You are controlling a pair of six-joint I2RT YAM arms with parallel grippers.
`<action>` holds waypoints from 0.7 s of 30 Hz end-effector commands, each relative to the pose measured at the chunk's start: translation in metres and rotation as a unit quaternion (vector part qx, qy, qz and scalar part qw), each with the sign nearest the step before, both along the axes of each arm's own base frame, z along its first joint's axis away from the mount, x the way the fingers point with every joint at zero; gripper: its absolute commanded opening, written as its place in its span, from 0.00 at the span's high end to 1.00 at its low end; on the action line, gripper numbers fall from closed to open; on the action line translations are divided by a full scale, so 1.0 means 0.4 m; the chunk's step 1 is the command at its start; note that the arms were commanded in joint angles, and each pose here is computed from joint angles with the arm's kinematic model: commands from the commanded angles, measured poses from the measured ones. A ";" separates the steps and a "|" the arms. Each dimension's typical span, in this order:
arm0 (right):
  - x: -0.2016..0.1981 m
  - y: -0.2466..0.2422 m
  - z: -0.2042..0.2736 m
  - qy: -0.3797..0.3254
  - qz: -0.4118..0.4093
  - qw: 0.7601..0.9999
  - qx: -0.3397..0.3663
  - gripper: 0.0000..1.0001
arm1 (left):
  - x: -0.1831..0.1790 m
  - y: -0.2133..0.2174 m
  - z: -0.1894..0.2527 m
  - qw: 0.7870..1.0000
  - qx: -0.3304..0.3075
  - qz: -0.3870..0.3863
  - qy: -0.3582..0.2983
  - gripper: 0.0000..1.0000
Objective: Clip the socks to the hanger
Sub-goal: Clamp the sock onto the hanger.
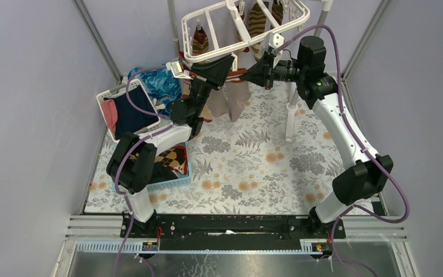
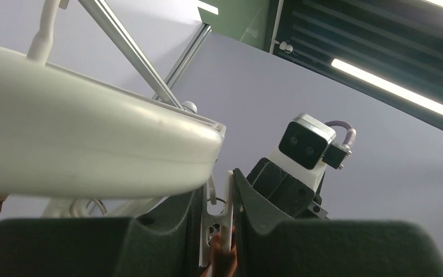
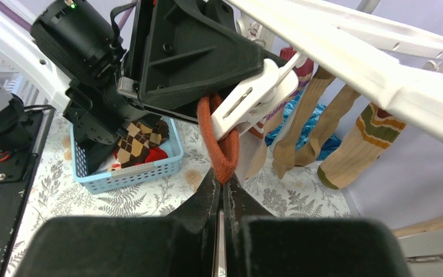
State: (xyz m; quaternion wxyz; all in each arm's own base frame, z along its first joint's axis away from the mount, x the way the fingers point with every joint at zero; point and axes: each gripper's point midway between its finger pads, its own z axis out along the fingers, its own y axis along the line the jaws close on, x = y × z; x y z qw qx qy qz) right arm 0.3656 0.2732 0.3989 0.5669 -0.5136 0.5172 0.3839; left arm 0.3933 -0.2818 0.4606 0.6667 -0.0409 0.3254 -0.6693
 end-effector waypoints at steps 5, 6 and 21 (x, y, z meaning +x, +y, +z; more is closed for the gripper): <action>-0.026 0.004 0.081 0.023 0.027 0.998 0.050 1.00 | -0.029 0.007 0.038 0.999 -0.009 -0.010 -0.040 0.95; -0.028 0.005 0.085 0.029 0.028 0.998 0.053 1.00 | -0.029 0.007 0.037 0.999 -0.009 -0.010 -0.040 0.95; 0.001 0.008 0.060 0.093 0.002 0.994 0.060 1.00 | -0.034 0.009 0.045 0.999 -0.011 -0.013 -0.043 0.88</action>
